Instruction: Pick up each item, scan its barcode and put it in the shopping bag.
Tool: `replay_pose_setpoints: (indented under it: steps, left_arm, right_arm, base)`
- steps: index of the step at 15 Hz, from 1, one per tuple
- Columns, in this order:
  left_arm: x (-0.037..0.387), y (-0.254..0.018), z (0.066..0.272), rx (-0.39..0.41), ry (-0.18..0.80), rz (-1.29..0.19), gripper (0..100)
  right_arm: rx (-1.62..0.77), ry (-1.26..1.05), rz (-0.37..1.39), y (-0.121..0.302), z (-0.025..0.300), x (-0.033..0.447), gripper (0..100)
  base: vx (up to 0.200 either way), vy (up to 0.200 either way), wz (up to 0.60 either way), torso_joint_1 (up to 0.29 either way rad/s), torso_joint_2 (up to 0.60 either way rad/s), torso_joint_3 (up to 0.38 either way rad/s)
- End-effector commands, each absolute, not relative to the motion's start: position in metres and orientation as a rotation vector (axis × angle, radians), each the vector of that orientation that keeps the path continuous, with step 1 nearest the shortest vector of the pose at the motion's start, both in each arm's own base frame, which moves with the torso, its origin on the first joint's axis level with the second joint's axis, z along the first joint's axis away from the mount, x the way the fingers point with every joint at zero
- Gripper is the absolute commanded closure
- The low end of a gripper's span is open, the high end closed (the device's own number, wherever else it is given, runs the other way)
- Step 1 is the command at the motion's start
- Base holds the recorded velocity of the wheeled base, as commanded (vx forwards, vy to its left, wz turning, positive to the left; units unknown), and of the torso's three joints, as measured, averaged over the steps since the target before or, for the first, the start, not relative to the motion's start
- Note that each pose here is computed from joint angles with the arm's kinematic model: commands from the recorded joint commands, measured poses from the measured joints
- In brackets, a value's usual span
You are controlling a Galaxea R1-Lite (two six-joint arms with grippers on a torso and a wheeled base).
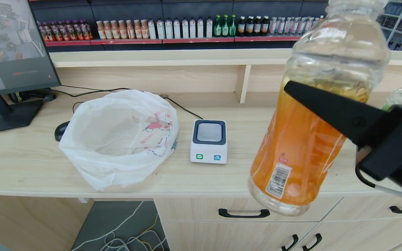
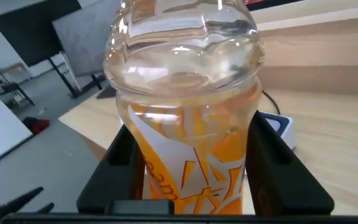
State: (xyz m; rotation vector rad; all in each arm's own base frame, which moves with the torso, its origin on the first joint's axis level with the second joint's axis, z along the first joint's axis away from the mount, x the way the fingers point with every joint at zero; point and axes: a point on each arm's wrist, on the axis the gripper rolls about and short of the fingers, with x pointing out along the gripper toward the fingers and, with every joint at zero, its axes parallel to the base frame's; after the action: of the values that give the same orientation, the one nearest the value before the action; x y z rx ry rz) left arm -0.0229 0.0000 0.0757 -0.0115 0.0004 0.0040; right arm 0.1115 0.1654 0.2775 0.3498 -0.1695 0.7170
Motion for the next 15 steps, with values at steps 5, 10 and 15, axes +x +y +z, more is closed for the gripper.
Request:
replay_pose_setpoints:
  steps: [5,10,15]
  left_arm:
    - [-0.023,0.0,0.076,-0.012,0.0,0.005,0]
    - [-0.023,0.0,0.076,-0.012,0.0,0.005,0]
    - [-0.023,0.0,0.076,-0.012,0.0,0.005,0]
  right_arm:
    - [-0.028,-0.134,0.634,0.157,0.23,0.119,100]
    - [-0.096,-0.238,0.476,0.129,0.219,0.132,100]
    - [-0.103,-0.24,0.445,0.117,0.209,0.128,100]
  base:
    - [0.0,0.0,0.0,0.0,0.0,0.0]
    - [0.0,0.0,0.0,0.0,0.0,0.0]
    - [0.0,0.0,0.0,0.0,0.0,0.0]
